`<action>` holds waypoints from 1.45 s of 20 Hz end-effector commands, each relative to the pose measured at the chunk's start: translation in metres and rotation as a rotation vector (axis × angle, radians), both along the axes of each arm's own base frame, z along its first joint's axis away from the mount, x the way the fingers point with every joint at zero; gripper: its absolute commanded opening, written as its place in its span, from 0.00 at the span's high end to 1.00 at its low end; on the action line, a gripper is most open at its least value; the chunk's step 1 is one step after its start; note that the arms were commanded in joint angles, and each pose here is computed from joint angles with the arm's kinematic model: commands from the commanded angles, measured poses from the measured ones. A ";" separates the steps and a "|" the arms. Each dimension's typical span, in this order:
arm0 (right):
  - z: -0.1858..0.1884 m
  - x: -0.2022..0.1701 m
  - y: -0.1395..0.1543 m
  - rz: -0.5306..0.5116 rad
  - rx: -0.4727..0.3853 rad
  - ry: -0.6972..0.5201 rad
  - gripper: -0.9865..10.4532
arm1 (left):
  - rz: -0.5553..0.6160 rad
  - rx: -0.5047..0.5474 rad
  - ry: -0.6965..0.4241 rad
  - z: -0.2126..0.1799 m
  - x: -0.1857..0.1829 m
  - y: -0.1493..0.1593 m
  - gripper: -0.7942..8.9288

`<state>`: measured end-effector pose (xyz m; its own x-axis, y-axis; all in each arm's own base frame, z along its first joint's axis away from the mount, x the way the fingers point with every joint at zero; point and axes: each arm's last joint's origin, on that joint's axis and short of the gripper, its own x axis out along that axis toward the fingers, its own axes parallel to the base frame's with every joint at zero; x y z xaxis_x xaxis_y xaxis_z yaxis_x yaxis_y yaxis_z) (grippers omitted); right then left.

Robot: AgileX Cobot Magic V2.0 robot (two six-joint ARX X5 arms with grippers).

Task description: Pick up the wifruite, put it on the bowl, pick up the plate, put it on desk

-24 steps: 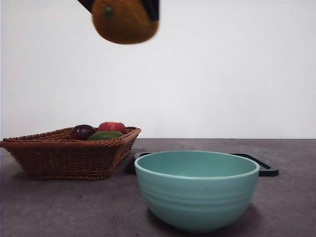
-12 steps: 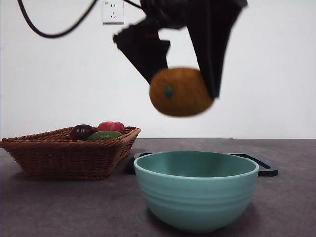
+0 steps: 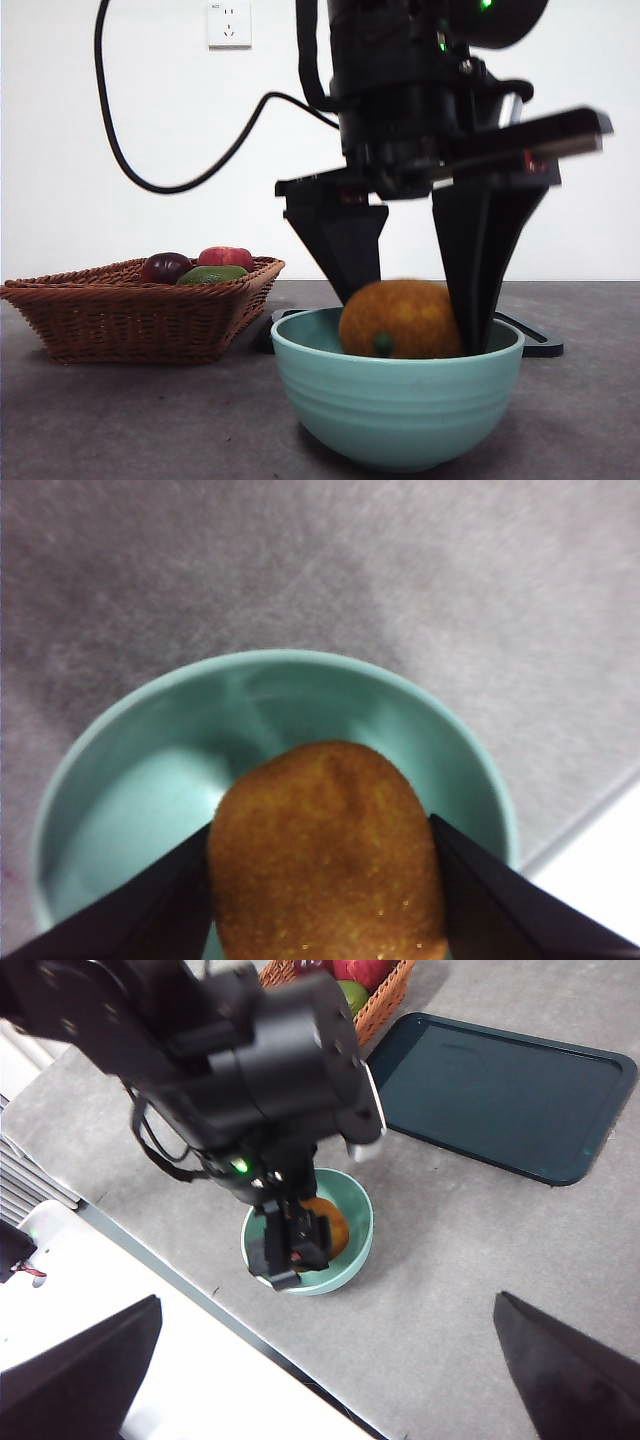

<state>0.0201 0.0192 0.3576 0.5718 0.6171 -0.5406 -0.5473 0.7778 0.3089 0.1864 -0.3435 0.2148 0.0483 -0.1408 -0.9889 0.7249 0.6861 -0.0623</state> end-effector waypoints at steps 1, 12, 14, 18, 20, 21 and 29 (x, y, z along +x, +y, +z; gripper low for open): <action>0.005 -0.002 0.000 0.012 0.002 -0.029 0.34 | -0.006 0.023 0.009 -0.015 0.000 -0.010 0.64; 0.005 -0.002 0.000 0.011 0.002 -0.029 0.34 | -0.021 0.035 -0.005 -0.026 0.003 -0.014 0.63; 0.005 -0.002 0.000 0.011 0.003 -0.029 0.34 | -0.024 0.042 -0.006 -0.026 0.004 -0.013 0.59; 0.005 -0.002 0.000 0.012 0.003 -0.030 0.34 | -0.035 0.065 -0.005 -0.026 0.006 -0.010 0.48; 0.005 -0.002 0.000 0.011 0.003 -0.030 0.34 | -0.038 0.067 -0.006 -0.025 0.006 -0.010 0.46; 0.005 -0.002 0.000 0.011 0.003 -0.030 0.34 | -0.047 0.068 -0.007 -0.024 0.006 -0.010 0.46; 0.007 -0.001 0.000 0.012 0.007 -0.054 0.34 | -0.071 -0.085 -0.121 0.053 -0.005 0.011 0.43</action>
<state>0.0209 0.0195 0.3588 0.5801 0.6193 -0.5291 -0.5553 0.7759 0.2993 0.1835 -0.3283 0.2601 0.1374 -0.2078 -0.9685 0.7628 0.6459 -0.0304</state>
